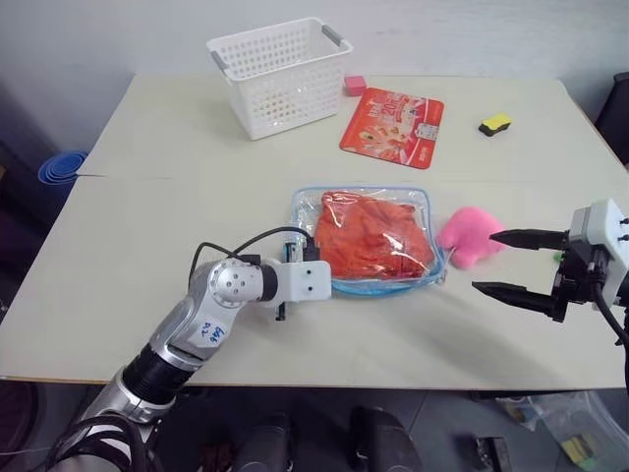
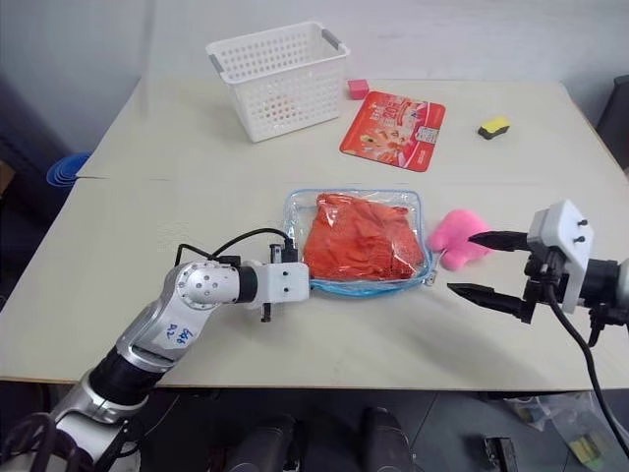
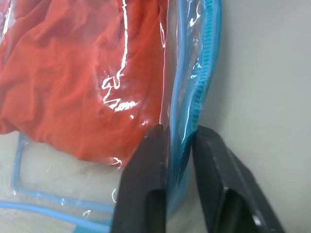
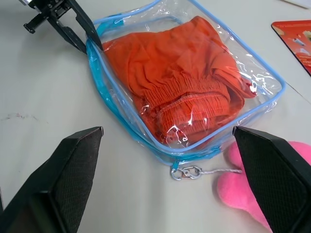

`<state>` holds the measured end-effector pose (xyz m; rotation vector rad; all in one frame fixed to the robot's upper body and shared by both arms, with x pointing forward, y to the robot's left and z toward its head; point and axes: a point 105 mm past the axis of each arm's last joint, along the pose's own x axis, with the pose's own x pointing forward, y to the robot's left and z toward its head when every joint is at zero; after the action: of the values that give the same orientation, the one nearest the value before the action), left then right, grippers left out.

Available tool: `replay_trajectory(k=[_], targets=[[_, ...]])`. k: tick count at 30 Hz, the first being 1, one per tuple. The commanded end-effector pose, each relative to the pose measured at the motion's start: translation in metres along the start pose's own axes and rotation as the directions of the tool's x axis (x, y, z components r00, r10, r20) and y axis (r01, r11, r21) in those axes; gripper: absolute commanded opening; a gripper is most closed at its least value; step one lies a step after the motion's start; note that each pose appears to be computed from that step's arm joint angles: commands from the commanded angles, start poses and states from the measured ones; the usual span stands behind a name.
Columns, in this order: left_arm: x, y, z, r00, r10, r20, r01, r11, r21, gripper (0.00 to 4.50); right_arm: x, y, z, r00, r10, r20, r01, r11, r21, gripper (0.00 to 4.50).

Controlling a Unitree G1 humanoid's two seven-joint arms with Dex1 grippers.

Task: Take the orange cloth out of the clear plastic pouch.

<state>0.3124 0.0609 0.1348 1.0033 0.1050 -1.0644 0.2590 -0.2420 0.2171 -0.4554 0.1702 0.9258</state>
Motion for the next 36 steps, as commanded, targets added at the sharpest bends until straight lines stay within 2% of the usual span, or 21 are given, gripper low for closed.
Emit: replay_trajectory(k=[1,2,4,6,8,12,15,17,20,23,27,32,36], targets=[[-0.011,0.010,0.006,0.999,0.046,0.023,-0.046,0.999,0.009,1.96,-0.006,-0.005,0.012,1.000,-0.020,0.009,0.020,0.998,-0.062,4.50],[-0.013,0.014,0.005,0.997,0.071,0.019,-0.071,0.997,-0.005,2.35,-0.005,-0.006,0.012,1.000,-0.020,0.010,0.020,0.998,-0.062,4.50],[-0.024,0.024,0.003,0.991,0.129,0.031,-0.127,0.990,-0.065,2.84,-0.004,-0.008,0.011,1.000,-0.026,0.014,0.026,0.998,-0.059,4.50],[-0.035,0.033,0.005,0.980,0.186,0.069,-0.172,0.970,-0.170,3.40,-0.004,-0.011,0.010,0.999,-0.036,0.018,0.037,0.998,-0.049,4.50],[-0.054,0.038,0.008,0.970,0.200,0.136,-0.150,0.937,-0.315,3.96,-0.005,-0.016,0.007,0.998,-0.061,0.017,0.062,0.997,-0.039,4.50],[-0.107,0.027,0.019,0.933,0.075,0.353,0.112,0.869,-0.482,3.96,-0.002,-0.036,-0.003,0.986,-0.167,0.010,0.167,0.986,0.016,4.50],[-0.135,0.017,0.039,0.863,-0.044,0.503,0.315,0.825,-0.469,3.96,0.004,-0.052,-0.015,0.970,-0.244,-0.018,0.245,0.968,0.062,4.50],[-0.144,0.019,0.051,0.830,-0.079,0.551,0.368,0.820,-0.438,3.96,0.009,-0.060,-0.023,0.960,-0.277,-0.041,0.280,0.955,0.095,4.50],[-0.151,0.038,0.075,0.749,-0.085,0.657,0.428,0.818,-0.383,3.96,0.023,-0.077,-0.049,0.927,-0.352,-0.129,0.368,0.920,0.135,4.50],[-0.150,0.046,0.089,0.712,-0.104,0.695,0.458,0.819,-0.346,3.96,0.032,-0.086,-0.063,0.906,-0.390,-0.164,0.415,0.895,0.163,4.50],[-0.141,0.043,0.091,0.731,-0.139,0.668,0.451,0.834,-0.320,3.98,0.035,-0.088,-0.084,0.892,-0.407,-0.195,0.443,0.874,0.199,3.61],[-0.136,0.041,0.082,0.768,-0.148,0.623,0.426,0.845,-0.324,3.98,0.033,-0.087,-0.088,0.887,-0.429,-0.172,0.459,0.862,0.217,1.82],[-0.133,0.038,0.079,0.779,-0.153,0.608,0.418,0.850,-0.321,3.98,0.031,-0.083,-0.083,0.895,-0.421,-0.147,0.444,0.871,0.208,0.72]])
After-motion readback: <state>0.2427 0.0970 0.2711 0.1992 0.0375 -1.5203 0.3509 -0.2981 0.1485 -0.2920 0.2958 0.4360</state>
